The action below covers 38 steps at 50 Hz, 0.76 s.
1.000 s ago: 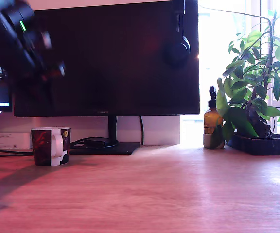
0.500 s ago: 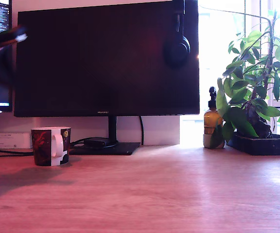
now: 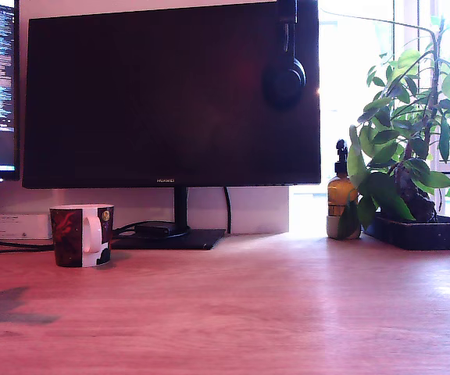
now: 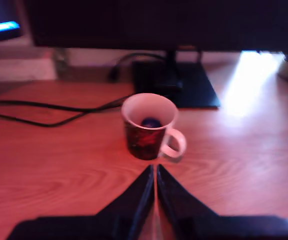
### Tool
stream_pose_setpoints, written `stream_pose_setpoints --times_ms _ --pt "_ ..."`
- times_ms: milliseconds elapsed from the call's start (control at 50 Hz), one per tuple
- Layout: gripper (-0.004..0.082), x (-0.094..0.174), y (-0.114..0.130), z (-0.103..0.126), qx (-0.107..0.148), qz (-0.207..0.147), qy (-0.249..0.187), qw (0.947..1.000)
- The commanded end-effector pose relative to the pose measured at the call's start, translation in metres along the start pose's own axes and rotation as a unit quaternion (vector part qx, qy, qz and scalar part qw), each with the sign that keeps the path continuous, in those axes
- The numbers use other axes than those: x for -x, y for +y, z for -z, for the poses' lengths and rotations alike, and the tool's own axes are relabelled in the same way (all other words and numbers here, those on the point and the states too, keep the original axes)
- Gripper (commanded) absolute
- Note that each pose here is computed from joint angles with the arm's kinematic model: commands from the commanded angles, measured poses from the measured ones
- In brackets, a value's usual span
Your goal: Pick up the coffee capsules from the table one by one and drop them inside the nearest coffee cup
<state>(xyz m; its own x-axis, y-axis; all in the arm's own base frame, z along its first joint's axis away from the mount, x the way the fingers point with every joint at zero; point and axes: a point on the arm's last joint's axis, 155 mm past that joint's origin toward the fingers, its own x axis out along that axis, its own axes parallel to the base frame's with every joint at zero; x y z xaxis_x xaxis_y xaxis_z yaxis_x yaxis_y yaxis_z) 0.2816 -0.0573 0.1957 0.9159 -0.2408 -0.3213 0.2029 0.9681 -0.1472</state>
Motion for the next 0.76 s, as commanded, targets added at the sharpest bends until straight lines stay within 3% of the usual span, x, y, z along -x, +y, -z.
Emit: stream_pose_setpoints --times_ms 0,20,260,280,320,560,740 --pt "-0.0024 0.006 0.003 0.000 0.002 -0.008 -0.020 0.9998" --pt "-0.0024 0.008 0.004 -0.001 0.022 -0.009 -0.027 0.9994" --pt "-0.0024 0.032 0.004 0.004 0.018 -0.012 -0.065 0.9976" --pt "-0.0024 0.034 0.004 0.005 0.029 -0.012 -0.067 0.9973" --pt "-0.0024 0.037 0.004 0.005 0.029 -0.011 -0.071 0.9970" --pt "-0.0024 0.055 -0.001 -0.006 0.034 -0.003 -0.109 0.9934" --pt "-0.0024 0.055 0.001 0.009 0.037 -0.007 -0.082 0.9959"
